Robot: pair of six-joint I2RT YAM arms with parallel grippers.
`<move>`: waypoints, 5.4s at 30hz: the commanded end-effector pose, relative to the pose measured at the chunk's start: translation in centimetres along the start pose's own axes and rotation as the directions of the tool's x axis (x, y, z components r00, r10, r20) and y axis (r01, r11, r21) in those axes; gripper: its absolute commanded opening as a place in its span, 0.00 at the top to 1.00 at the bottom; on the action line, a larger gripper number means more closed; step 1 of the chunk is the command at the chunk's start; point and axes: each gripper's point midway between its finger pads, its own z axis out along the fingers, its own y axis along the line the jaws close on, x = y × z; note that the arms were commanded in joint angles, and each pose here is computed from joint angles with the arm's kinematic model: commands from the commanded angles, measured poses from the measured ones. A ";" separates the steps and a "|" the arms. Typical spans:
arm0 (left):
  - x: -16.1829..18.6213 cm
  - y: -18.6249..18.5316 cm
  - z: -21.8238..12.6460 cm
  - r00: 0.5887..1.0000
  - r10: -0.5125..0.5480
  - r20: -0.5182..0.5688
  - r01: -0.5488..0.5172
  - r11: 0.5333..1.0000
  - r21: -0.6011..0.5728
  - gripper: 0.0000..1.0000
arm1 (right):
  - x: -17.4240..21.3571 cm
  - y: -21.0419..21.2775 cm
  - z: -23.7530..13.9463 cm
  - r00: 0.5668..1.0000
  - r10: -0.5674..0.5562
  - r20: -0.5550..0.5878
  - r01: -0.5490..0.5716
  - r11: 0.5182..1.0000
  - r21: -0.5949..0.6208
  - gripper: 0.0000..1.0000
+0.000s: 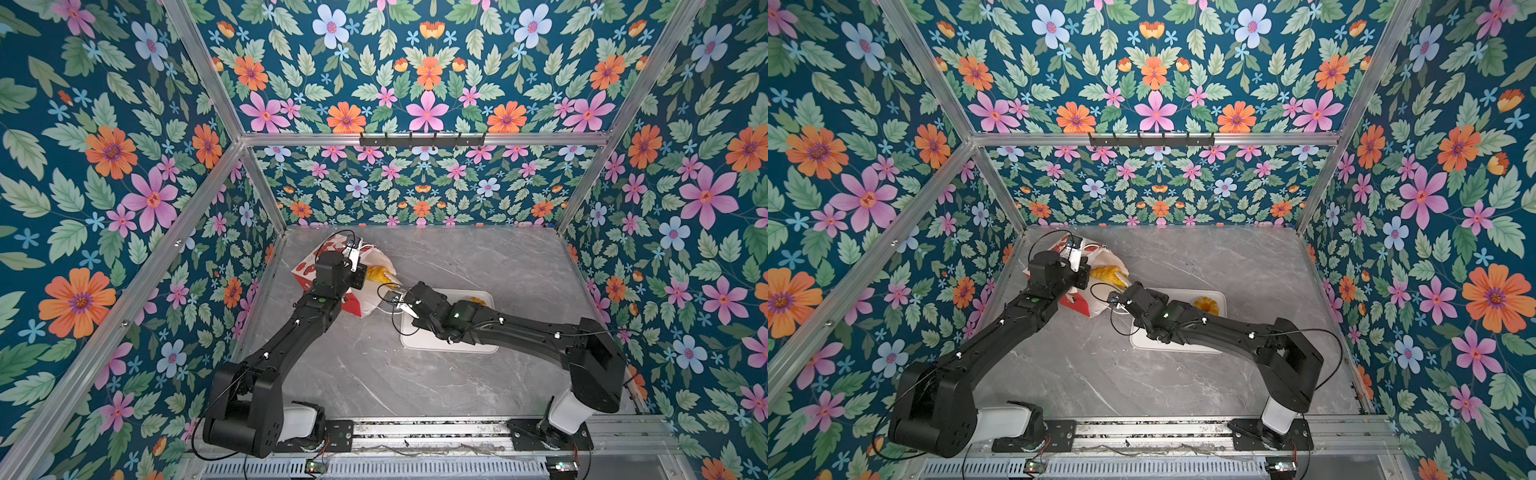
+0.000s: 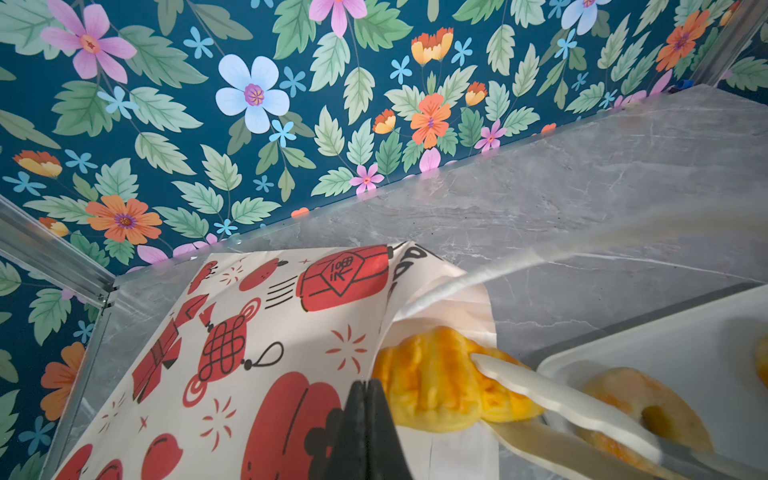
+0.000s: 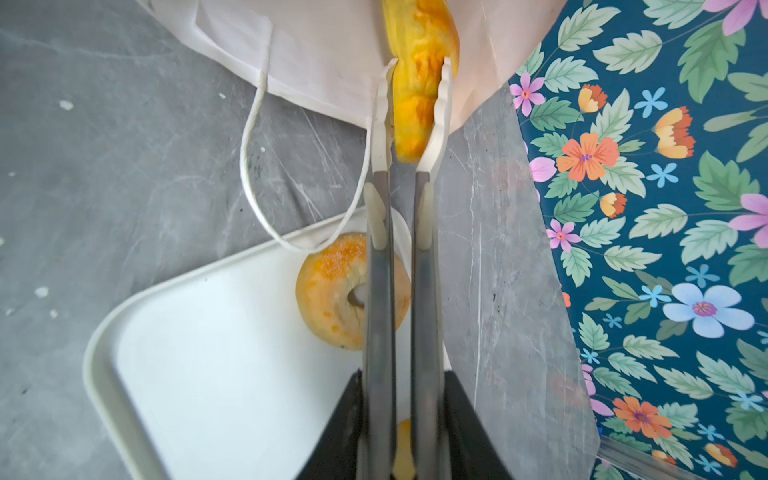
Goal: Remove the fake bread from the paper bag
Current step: 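Pull the yellow croissant out of the bag with the right gripper's tongs, then lower the croissant onto the white tray and open the tongs, then move the open tongs back into the paper bag opening with the right gripper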
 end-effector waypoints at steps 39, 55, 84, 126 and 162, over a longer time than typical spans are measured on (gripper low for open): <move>-1.5 1.0 -0.6 0.997 -0.035 0.071 0.037 0.999 -0.027 1.00 | 13.1 0.6 -14.1 0.766 0.440 -0.468 -0.346 0.897 0.276 1.00; -1.6 0.6 -0.9 0.995 -0.042 0.092 0.043 0.999 -0.005 1.00 | 11.9 3.2 -12.8 0.740 0.435 -0.514 -0.323 0.899 0.296 1.00; -1.8 0.5 -1.4 0.993 -0.046 0.106 0.046 0.999 -0.001 1.00 | 10.3 7.1 -10.4 0.741 0.429 -0.517 -0.360 0.903 0.233 1.00; -1.3 0.5 -1.0 0.995 -0.046 0.092 0.047 0.999 -0.003 1.00 | 9.8 5.9 -11.9 0.726 0.536 -0.430 -0.483 0.843 0.236 0.63; -1.9 -0.3 -1.7 0.998 0.000 0.059 -0.003 0.999 0.052 1.00 | -8.0 4.5 -7.8 0.715 0.687 0.131 -0.549 0.667 -0.503 0.70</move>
